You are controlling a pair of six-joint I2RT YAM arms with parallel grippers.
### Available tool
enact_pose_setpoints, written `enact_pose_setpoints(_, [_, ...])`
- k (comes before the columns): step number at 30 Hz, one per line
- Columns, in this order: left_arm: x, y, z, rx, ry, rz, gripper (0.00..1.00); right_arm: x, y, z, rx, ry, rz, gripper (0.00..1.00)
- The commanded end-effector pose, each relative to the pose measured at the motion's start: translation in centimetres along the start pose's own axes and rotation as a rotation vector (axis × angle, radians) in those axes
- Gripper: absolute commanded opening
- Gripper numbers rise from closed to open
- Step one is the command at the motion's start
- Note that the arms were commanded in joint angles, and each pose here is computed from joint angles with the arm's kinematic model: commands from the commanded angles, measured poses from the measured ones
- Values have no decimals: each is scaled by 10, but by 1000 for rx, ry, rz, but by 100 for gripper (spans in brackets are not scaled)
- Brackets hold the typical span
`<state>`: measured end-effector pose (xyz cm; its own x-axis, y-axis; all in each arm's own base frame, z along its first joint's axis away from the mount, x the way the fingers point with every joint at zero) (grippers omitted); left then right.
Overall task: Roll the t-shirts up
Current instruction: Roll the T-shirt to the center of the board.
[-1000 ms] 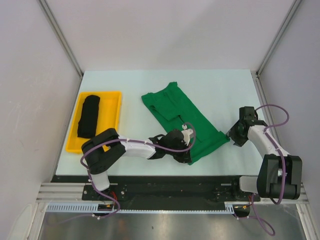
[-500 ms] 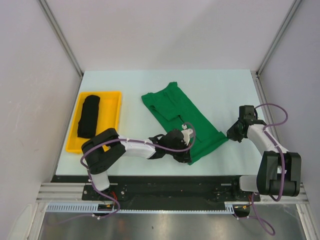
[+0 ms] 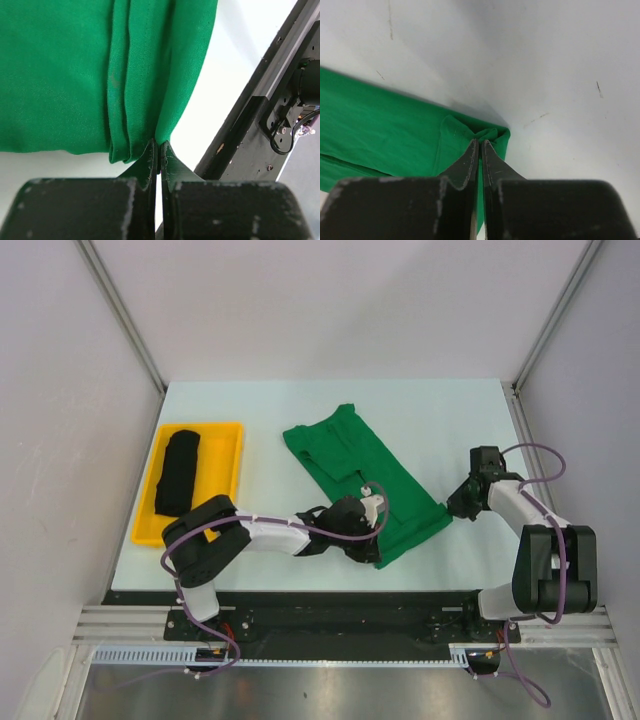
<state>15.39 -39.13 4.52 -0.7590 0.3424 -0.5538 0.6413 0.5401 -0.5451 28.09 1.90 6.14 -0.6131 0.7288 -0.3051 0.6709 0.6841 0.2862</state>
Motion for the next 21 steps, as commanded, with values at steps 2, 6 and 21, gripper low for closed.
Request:
enact_pose_setpoints(2, [-13, -4, -6, 12, -23, 7, 0, -21, 21, -5, -36, -60, 24, 5])
enact_pose_setpoints(6, [-14, -2, -6, 5, -18, 15, 0, -25, 23, -8, -37, -75, 33, 6])
enact_pose_setpoints(21, [-20, 3, -8, -7, -28, 4, 0, -34, 30, 11, 10, -74, 27, 5])
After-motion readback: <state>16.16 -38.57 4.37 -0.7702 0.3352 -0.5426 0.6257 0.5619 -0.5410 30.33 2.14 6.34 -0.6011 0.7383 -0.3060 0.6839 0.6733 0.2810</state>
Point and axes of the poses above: each gripper's point midway between its finger pads, its own z axis out along the fingers, its own y axis along the line the jaws close on, x = y × z, the point moved 2 cm from there along -z, back along the fingers, and after that the axes turned 2 degrees about z, right-handed, at the moved point
